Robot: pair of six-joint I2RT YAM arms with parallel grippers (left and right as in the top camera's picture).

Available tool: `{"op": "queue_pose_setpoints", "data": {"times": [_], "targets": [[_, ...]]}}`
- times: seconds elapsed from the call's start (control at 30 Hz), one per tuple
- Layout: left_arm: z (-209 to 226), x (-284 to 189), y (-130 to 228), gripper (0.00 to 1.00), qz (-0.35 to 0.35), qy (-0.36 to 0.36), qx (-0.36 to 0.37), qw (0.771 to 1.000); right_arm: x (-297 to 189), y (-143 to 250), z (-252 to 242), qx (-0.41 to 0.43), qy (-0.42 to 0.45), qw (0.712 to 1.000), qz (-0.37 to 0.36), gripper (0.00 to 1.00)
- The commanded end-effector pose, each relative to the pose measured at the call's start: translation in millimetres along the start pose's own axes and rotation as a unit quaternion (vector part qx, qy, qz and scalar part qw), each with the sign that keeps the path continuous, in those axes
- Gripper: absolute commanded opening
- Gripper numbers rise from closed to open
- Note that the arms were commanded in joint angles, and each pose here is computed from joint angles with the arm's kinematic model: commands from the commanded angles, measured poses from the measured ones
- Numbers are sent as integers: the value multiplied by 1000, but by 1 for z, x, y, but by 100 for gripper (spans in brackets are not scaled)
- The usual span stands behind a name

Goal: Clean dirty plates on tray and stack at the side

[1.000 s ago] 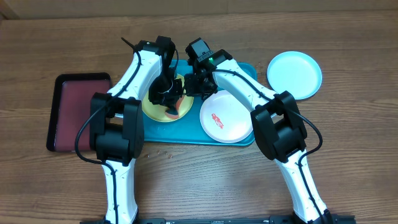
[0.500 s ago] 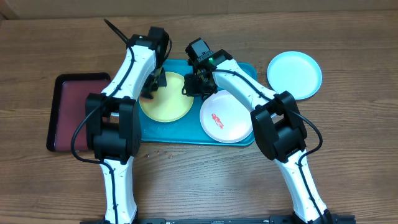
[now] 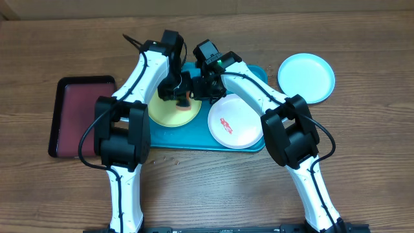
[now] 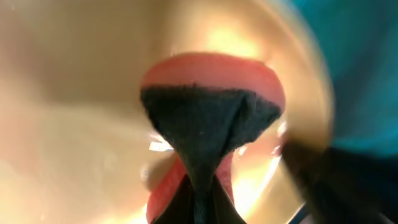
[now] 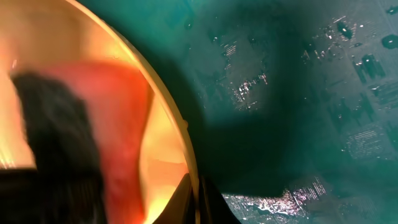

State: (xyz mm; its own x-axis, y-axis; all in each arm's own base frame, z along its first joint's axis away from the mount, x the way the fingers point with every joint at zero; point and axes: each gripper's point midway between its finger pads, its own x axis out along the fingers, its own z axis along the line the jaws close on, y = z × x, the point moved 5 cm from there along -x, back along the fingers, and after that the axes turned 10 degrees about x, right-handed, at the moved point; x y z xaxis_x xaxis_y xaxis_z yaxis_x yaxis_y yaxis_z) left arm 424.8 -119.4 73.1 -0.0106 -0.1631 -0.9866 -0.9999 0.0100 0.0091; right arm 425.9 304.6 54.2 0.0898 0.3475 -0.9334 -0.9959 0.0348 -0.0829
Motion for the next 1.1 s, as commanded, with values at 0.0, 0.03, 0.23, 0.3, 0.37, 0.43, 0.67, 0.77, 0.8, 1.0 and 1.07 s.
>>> {"op": "queue_pose_setpoints", "data": {"times": [0.0,0.03,0.23,0.3,0.37,0.43,0.67,0.77,0.8,1.0,1.07], "targets": [[8,7,17,4,42,-30,37,998,19,4,-21,7,48,999,7,4],[17,6,19,4,47,-66,36,996,19,5,-21,7,49,999,7,4],[66,-15,17,4,27,-277,22,960,19,5,-22,6,51,999,10,4],[71,-23,11,4,6,-306,1,952,19,6,-22,7,52,999,12,4],[73,-35,3,4,-21,-324,-20,945,18,6,-22,7,52,999,12,4],[73,-50,-5,4,-49,-338,-42,939,18,5,-22,6,51,999,11,4],[61,-112,-21,4,-121,-280,-132,943,3,-6,-10,-23,43,999,-8,4],[64,-123,-22,4,-109,-184,-160,964,-22,-19,-5,-36,79,995,-49,4],[66,-122,-22,4,-102,-157,-159,969,-31,-22,-4,-38,95,993,-63,4],[92,-125,-23,4,-65,16,-112,991,-94,-40,13,-74,207,958,-183,4],[112,-128,-20,4,-60,10,-134,989,-112,-43,24,-95,232,943,-218,4]]}}
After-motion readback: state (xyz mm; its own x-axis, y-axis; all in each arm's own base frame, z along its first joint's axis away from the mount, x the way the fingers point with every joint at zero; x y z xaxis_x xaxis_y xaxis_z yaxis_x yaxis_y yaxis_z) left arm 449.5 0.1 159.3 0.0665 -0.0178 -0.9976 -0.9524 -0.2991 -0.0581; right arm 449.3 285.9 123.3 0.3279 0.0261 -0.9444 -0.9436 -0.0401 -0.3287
